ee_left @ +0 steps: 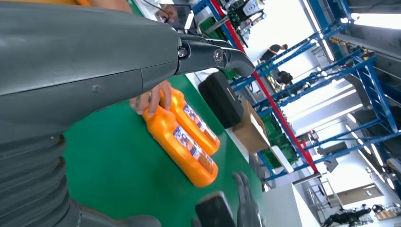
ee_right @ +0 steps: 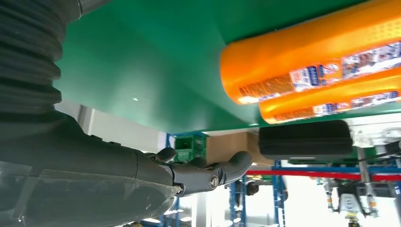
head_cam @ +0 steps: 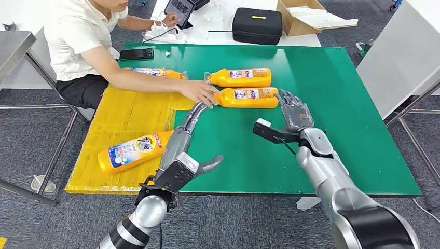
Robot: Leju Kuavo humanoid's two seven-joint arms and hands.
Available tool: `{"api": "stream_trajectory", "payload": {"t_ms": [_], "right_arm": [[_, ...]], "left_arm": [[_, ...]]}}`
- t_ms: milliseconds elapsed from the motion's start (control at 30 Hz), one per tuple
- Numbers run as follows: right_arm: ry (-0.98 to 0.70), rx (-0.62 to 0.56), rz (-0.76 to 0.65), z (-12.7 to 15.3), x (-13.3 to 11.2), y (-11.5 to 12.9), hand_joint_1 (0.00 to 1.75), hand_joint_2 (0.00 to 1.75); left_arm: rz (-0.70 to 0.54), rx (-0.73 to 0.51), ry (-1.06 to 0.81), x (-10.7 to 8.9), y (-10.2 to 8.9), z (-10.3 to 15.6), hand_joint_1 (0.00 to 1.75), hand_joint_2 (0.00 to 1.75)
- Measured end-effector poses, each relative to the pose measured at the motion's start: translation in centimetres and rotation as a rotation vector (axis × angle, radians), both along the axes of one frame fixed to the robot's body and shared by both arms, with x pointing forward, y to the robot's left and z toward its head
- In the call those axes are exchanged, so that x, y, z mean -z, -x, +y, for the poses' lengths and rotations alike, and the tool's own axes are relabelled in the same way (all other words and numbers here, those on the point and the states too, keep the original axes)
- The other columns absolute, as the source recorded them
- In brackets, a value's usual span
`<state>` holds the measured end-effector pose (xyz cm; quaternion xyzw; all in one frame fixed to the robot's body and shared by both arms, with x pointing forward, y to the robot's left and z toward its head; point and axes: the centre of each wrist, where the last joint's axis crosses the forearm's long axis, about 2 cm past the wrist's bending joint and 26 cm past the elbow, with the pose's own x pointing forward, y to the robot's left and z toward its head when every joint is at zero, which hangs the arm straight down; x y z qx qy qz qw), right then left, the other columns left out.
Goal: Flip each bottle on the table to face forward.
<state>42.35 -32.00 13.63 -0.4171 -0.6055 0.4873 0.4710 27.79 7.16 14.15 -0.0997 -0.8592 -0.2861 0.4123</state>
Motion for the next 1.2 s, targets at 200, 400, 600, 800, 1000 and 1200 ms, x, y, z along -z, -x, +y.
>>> {"api": "stream_trajectory", "payload": {"t_ms": [200, 400, 600, 800, 1000, 1200], "right_arm": [[0.101, 0.003, 0.039, -0.2, -0.9, -0.8, 0.00, 1.75], [0.156, 0.004, 0.095, -0.3, -0.7, -0.9, 0.00, 1.75], [0.183, 0.011, 0.148, -0.4, -0.2, -0.8, 0.00, 1.75], [0.197, 0.039, 0.266, -0.5, 0.3, -0.6, 0.00, 1.75], [0.249, 0.110, 0.463, -0.5, 1.0, -0.3, 0.00, 1.75], [0.264, 0.163, 0.532, -0.6, 1.2, -0.3, 0.00, 1.75]], "left_arm": [[-0.002, 0.005, -0.002, 0.2, 0.2, -0.3, 0.00, 1.75], [0.002, 0.003, -0.002, 0.3, 0.2, -0.3, 0.00, 1.75], [0.006, 0.009, -0.005, 0.4, 0.3, -0.6, 0.00, 1.75], [0.007, 0.009, -0.009, 0.6, 0.5, -0.7, 0.00, 1.75], [0.014, 0.002, -0.006, 0.7, 0.5, -0.8, 0.00, 1.75], [0.023, 0.006, -0.005, 0.8, 0.4, -1.0, 0.00, 1.75]]}}
